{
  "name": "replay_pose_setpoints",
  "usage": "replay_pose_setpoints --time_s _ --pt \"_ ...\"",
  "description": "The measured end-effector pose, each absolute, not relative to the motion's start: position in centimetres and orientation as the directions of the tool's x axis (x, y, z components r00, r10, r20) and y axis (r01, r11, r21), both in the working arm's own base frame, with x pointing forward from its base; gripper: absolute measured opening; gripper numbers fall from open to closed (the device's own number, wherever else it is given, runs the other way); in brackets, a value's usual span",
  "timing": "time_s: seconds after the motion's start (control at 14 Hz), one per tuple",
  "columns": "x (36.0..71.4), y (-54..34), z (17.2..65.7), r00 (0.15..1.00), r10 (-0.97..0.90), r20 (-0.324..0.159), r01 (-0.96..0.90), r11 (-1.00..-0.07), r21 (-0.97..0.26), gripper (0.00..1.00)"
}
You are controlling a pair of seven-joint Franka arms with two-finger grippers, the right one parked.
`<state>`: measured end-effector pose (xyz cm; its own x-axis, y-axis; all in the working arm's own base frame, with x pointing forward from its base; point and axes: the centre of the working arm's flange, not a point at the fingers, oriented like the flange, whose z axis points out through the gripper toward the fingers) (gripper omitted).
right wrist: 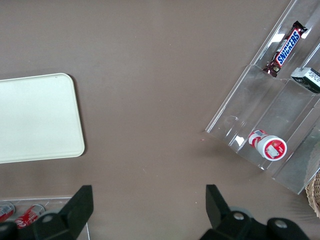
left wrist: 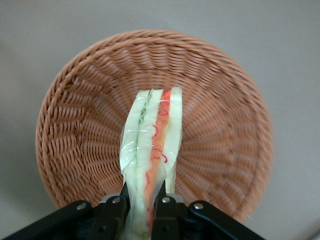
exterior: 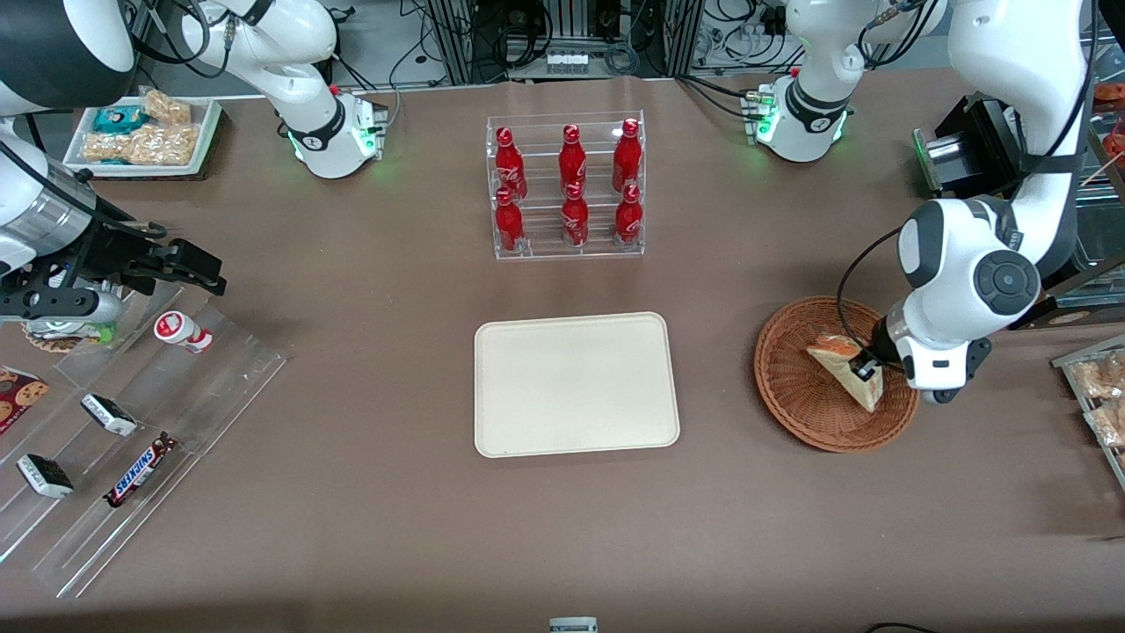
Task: Place sandwich from basket to tray
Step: 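Lift the sandwich and carry it with the left gripper over the tray, then lower the sandwich onto the tray and open the left gripper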
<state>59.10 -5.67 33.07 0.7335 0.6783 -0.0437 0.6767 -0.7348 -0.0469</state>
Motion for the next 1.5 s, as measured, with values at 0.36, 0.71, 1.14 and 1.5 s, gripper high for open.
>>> replay_pose_setpoints --time_s 0.36,0.71,1.14,1.5 --pt "60.6 -20.7 35.4 0.872 0.489 -0.015 0.489 -0.872 -0.006 0.15" --pt "58.3 -37.3 31.8 0.964 0.265 0.010 0.265 -0.964 0.022 0.15" --pt "52.0 -49.0 26.2 0.988 0.089 0.129 0.085 -0.996 0.033 0.15" --pt "51.7 -50.0 23.9 0.980 0.153 0.127 0.149 -0.988 0.040 0.30"
